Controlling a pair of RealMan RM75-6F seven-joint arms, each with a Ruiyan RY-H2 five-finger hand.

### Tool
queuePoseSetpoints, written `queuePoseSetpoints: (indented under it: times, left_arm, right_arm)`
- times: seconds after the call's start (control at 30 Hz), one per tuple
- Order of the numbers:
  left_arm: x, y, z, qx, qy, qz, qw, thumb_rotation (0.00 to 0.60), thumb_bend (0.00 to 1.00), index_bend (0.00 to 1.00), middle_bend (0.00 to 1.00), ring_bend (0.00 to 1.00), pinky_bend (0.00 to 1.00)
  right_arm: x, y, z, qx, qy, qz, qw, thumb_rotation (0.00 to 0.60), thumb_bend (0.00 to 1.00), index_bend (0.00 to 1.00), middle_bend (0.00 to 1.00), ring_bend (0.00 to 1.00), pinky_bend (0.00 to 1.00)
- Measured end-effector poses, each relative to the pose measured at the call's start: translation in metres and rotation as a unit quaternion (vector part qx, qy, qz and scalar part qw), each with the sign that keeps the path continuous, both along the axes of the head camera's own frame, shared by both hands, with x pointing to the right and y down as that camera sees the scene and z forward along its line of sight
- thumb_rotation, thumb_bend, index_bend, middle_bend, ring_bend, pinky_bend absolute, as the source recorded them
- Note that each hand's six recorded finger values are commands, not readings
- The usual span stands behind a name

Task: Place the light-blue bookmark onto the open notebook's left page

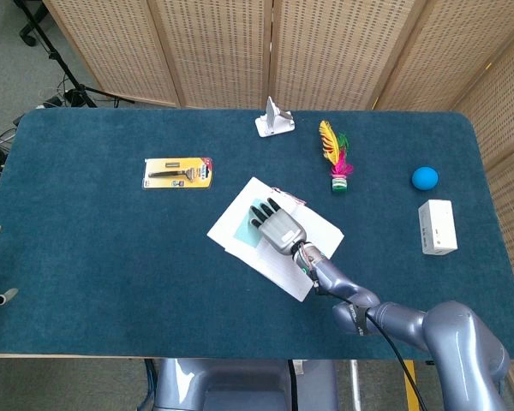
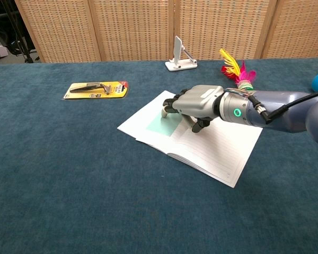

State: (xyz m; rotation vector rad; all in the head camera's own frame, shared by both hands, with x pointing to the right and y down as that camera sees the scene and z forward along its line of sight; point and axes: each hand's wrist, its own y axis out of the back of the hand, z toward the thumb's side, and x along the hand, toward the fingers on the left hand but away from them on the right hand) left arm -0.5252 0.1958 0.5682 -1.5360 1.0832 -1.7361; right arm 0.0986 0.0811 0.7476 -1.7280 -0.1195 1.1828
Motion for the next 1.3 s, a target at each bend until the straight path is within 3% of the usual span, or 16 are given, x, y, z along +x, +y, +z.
queuePoseSetpoints:
  times: [1.3]
  left_arm:
    - [0.003, 0.004, -0.01, 0.01, 0.015, 0.008, 0.9998, 0.6, 0.0, 0.0, 0.0, 0.0, 0.0]
  right_arm:
    - [0.017, 0.033, -0.004, 0.026, 0.046, 0.059, 0.9968, 0.6, 1.0, 0.12, 0.03, 0.0, 0.03]
